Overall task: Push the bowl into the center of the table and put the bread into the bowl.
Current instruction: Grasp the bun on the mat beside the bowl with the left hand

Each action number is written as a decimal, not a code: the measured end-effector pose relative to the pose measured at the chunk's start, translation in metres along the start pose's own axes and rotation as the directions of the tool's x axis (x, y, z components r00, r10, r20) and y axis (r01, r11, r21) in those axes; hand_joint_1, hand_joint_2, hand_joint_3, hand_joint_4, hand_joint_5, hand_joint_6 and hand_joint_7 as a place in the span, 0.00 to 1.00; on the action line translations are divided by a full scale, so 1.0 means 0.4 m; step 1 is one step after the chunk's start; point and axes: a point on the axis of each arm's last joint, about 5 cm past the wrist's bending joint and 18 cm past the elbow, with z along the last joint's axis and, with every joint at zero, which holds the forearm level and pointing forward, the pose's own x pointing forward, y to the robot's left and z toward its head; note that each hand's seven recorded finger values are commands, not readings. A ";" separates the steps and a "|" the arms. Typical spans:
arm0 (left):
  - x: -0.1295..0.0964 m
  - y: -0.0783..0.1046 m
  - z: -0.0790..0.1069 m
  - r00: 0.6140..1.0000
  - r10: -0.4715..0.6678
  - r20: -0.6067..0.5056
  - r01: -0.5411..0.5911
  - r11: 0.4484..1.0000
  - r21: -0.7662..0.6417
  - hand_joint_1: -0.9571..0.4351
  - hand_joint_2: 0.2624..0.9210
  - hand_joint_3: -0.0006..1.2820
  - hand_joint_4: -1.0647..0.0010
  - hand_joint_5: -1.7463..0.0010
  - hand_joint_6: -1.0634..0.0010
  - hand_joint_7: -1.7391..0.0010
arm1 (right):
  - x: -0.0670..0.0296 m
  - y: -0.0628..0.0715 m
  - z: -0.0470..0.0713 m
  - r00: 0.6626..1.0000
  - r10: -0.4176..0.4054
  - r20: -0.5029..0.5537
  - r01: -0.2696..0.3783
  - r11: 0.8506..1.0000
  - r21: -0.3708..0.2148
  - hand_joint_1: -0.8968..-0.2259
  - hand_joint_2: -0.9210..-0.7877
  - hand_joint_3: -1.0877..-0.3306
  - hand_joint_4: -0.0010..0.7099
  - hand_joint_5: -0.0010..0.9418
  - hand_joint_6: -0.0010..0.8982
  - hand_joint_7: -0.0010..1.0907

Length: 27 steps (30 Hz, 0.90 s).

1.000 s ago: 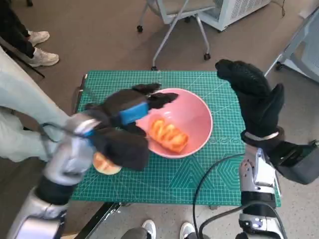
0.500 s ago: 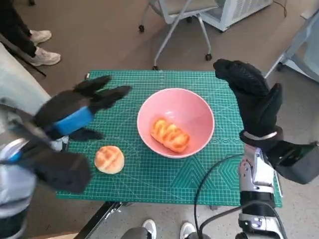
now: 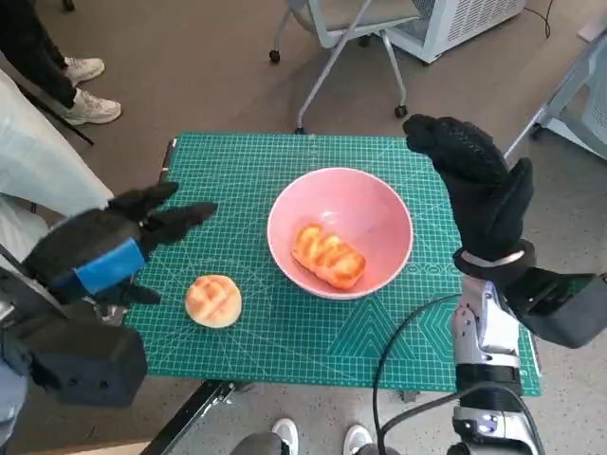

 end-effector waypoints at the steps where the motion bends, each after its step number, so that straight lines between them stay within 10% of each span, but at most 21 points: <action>1: 0.000 0.000 0.000 1.000 0.000 -0.001 0.000 1.000 0.000 0.65 0.61 0.00 0.86 1.00 0.72 0.99 | 0.000 0.000 0.000 1.000 0.000 0.000 0.000 1.000 0.000 0.37 0.00 0.47 0.27 0.00 0.05 0.51; 9: 0.010 -0.053 0.003 0.995 -0.093 -0.037 0.095 0.993 0.074 0.81 0.65 0.01 0.82 1.00 0.71 1.00 | 0.004 0.000 -0.001 1.000 0.007 0.002 -0.007 1.000 0.003 0.36 0.00 0.47 0.27 0.00 0.04 0.51; 27: 0.056 -0.147 -0.004 0.965 -0.258 -0.049 0.259 0.965 0.024 0.74 0.66 0.01 0.85 1.00 0.74 1.00 | 0.004 -0.002 -0.001 1.000 0.019 -0.007 -0.019 1.000 0.014 0.35 0.00 0.47 0.27 0.00 0.03 0.53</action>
